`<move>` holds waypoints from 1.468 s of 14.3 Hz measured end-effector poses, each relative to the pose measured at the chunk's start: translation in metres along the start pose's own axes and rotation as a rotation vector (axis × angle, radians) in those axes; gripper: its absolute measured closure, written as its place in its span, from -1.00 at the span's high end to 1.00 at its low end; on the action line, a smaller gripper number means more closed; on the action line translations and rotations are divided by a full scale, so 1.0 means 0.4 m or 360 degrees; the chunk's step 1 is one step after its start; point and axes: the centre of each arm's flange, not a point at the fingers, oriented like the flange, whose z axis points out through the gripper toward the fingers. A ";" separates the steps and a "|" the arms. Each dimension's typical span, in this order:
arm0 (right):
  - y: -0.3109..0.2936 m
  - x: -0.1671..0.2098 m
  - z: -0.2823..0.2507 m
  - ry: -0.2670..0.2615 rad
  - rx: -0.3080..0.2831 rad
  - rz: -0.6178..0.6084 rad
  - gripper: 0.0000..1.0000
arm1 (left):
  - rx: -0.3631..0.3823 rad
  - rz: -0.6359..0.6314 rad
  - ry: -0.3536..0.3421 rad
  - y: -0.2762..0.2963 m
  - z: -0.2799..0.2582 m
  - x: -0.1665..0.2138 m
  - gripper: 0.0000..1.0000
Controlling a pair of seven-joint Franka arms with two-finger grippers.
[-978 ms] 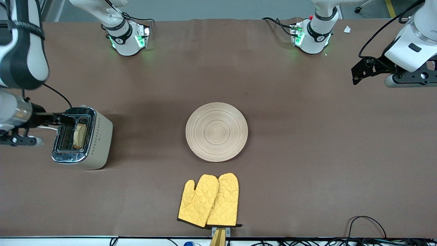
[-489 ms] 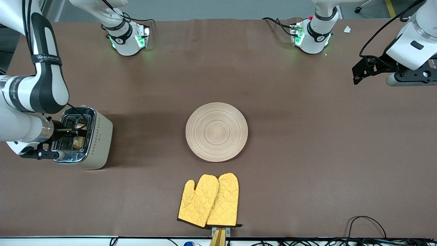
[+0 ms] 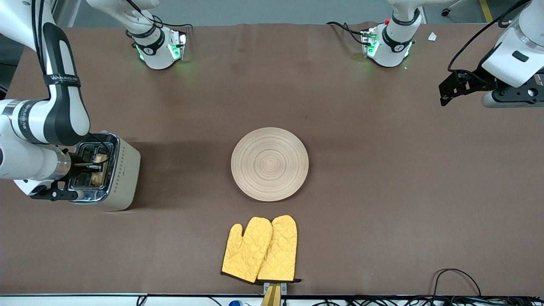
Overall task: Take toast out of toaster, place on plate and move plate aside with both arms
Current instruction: 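Grasp the bread slice in the toaster with the right gripper, then lift the bread toward the plate while the left gripper approaches the plate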
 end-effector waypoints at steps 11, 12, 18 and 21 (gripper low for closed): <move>-0.180 -0.132 -0.350 0.0188 0.0043 -0.0106 -0.87 | -0.0003 0.0002 -0.0030 -0.001 0.026 0.015 1.00; -0.249 -0.141 -0.354 0.0189 0.0056 -0.0076 -0.87 | -0.0004 0.0002 -0.0039 -0.001 0.034 0.020 1.00; -0.603 -0.146 -0.269 0.0200 0.0184 0.0152 -0.86 | -0.0151 -0.0025 -0.0122 -0.003 0.104 0.064 1.00; -0.771 -0.146 -0.188 0.0192 0.0269 0.0310 -0.86 | -0.0357 -0.0090 -0.0208 -0.028 0.188 0.116 1.00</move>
